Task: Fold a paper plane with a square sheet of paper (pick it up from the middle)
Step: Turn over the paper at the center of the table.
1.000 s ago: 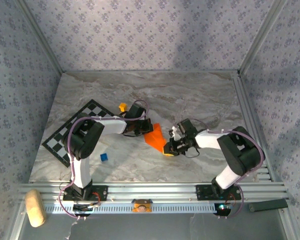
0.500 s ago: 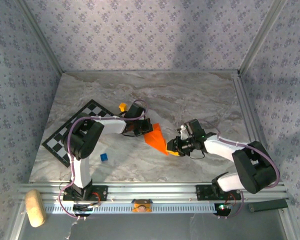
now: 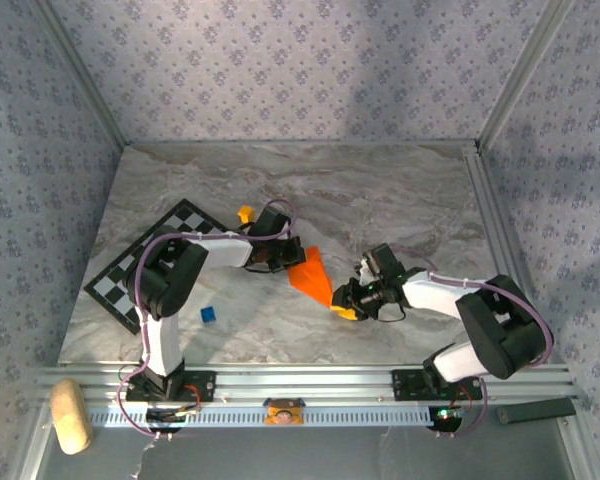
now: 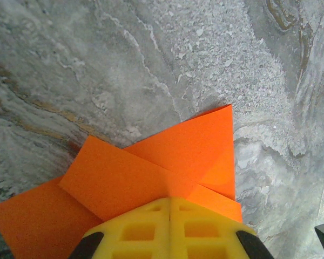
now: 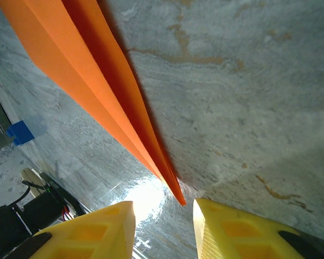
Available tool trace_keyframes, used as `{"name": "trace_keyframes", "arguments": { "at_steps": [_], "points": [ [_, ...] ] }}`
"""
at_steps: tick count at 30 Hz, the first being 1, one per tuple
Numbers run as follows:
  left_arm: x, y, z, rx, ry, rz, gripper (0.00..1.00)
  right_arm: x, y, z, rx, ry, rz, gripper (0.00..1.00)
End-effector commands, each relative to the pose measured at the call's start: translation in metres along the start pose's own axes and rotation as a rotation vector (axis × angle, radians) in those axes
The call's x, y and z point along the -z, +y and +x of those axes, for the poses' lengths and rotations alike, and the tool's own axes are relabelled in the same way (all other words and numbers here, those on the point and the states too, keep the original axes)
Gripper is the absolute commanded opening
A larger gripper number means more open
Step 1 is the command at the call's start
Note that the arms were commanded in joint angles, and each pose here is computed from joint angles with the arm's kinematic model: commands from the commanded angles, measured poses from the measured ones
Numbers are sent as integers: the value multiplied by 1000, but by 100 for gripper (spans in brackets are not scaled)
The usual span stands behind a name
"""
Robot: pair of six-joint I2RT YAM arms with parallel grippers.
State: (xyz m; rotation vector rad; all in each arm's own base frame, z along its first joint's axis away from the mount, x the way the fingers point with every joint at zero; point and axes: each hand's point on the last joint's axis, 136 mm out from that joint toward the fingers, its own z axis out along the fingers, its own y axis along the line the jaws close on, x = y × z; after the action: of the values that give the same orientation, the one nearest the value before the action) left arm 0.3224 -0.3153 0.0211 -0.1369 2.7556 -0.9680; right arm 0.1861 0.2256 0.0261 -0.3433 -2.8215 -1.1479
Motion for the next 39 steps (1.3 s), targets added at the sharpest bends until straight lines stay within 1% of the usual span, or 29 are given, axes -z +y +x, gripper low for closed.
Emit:
{"name": "trace_keyframes", "arguments": {
  "at_steps": [1, 12, 21, 31, 37, 39],
  "points": [
    [-3, 44, 24, 63, 70, -143, 4, -5, -8, 3, -28, 11, 32, 33],
    [-2, 42, 23, 63, 69, -142, 4, -7, 7, -5, 45, -12, 44, 27],
    [-2, 42, 24, 65, 70, -142, 4, -7, 13, -12, 79, -56, 67, 28],
    [-1, 37, 22, 65, 67, -128, 4, -6, 28, -23, 106, -103, -19, 31],
    [-3, 38, 22, 70, 68, -122, 4, -5, 27, -26, 101, -113, -38, 30],
    [-3, 37, 22, 71, 68, -121, 4, -4, 27, -27, 96, -113, -45, 28]
  ]
}}
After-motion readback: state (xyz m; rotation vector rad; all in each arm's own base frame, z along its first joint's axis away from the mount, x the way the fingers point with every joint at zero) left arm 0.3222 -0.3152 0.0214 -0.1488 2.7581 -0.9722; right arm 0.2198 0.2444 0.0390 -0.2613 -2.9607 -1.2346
